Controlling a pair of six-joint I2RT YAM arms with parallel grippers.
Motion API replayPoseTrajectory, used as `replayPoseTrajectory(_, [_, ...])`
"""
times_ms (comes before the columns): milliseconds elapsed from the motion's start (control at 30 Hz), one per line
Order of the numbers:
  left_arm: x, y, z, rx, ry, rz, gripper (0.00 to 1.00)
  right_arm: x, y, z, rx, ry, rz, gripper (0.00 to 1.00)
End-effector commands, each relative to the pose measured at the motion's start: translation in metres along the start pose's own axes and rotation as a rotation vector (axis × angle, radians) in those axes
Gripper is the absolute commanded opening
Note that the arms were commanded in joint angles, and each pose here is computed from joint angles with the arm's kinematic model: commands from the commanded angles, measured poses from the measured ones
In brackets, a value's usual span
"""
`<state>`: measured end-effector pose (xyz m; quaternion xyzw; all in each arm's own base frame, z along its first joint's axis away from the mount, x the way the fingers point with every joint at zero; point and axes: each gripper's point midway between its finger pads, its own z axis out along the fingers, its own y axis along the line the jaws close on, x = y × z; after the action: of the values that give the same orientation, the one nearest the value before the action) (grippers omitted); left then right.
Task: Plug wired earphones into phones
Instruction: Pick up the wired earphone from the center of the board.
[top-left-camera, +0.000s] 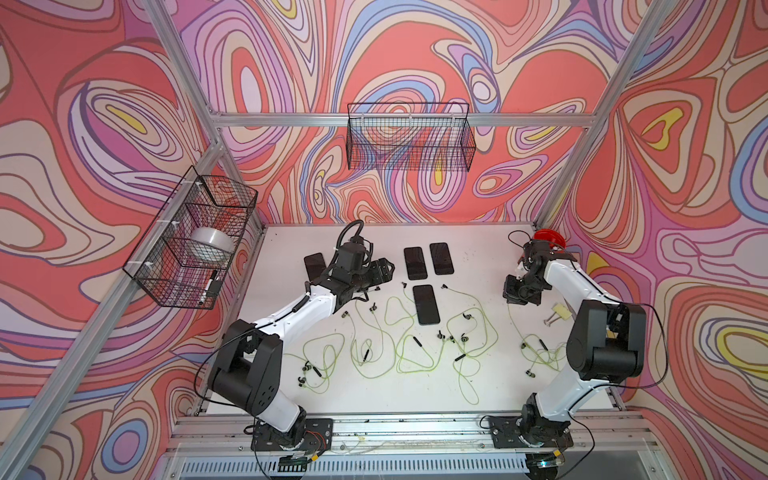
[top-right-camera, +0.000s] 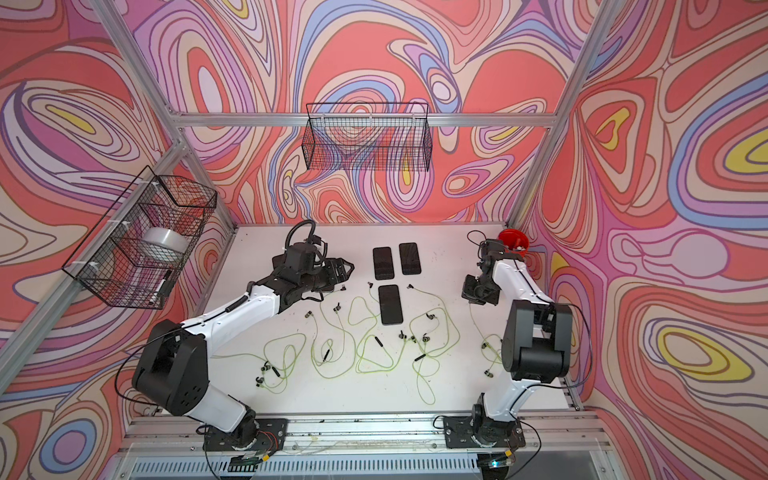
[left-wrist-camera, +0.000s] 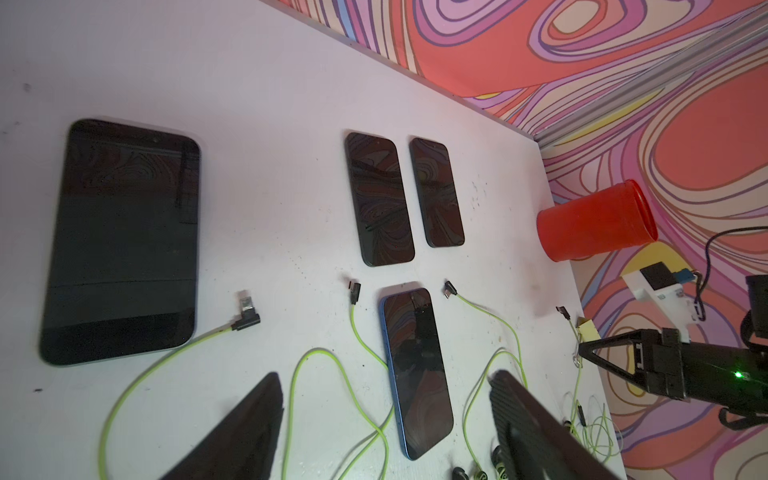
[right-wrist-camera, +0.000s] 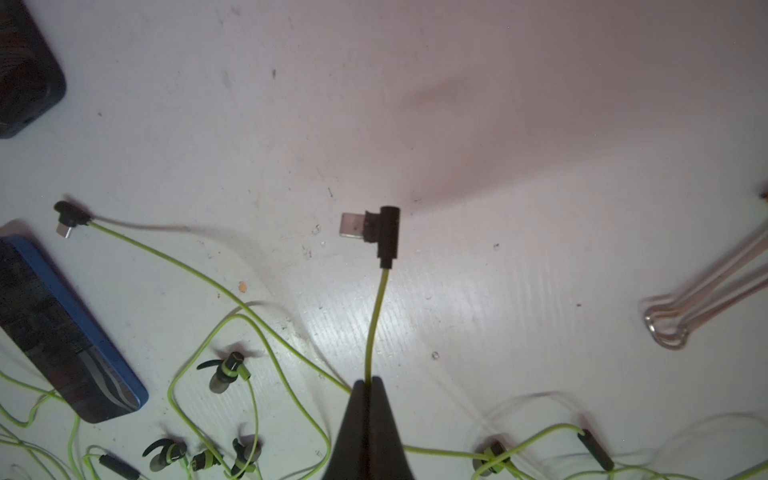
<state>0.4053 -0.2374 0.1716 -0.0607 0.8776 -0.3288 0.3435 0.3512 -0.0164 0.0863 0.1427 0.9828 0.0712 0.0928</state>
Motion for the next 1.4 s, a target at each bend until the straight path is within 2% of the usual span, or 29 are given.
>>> replayPoseTrajectory(0, [0.002, -0.038, 0.016, 0.151, 0.035, -0.067, 0.76, -0.003, 0.052, -0.029, -0.129, -0.058, -0.105, 0.00])
replayPoseTrajectory(167, [0.028, -0.088, 0.049, 0.387, 0.152, -0.174, 0.70, 0.011, 0.115, -0.041, -0.263, -0.053, -0.209, 0.00])
replayPoseTrajectory(267, [0.040, -0.108, 0.065, 0.471, 0.202, -0.194, 0.69, 0.020, 0.145, -0.047, -0.349, -0.048, -0.251, 0.00])
replayPoseTrajectory(433, [0.047, -0.120, 0.082, 0.546, 0.230, -0.247, 0.63, 0.032, 0.168, -0.051, -0.410, -0.035, -0.284, 0.00])
replayPoseTrajectory(733, [0.057, -0.123, 0.100, 0.566, 0.262, -0.310, 0.49, 0.043, 0.194, -0.058, -0.505, -0.041, -0.306, 0.00])
replayPoseTrajectory(1200, [0.061, -0.119, 0.107, 0.570, 0.276, -0.358, 0.23, 0.047, 0.195, -0.048, -0.506, -0.030, -0.313, 0.00])
replayPoseTrajectory(1300, [0.063, -0.119, 0.107, 0.572, 0.282, -0.362, 0.23, 0.046, 0.195, -0.048, -0.505, -0.032, -0.313, 0.00])
replayPoseTrajectory(1367, [0.065, -0.118, 0.108, 0.572, 0.287, -0.364, 0.26, 0.046, 0.195, -0.048, -0.500, -0.034, -0.312, 0.00])
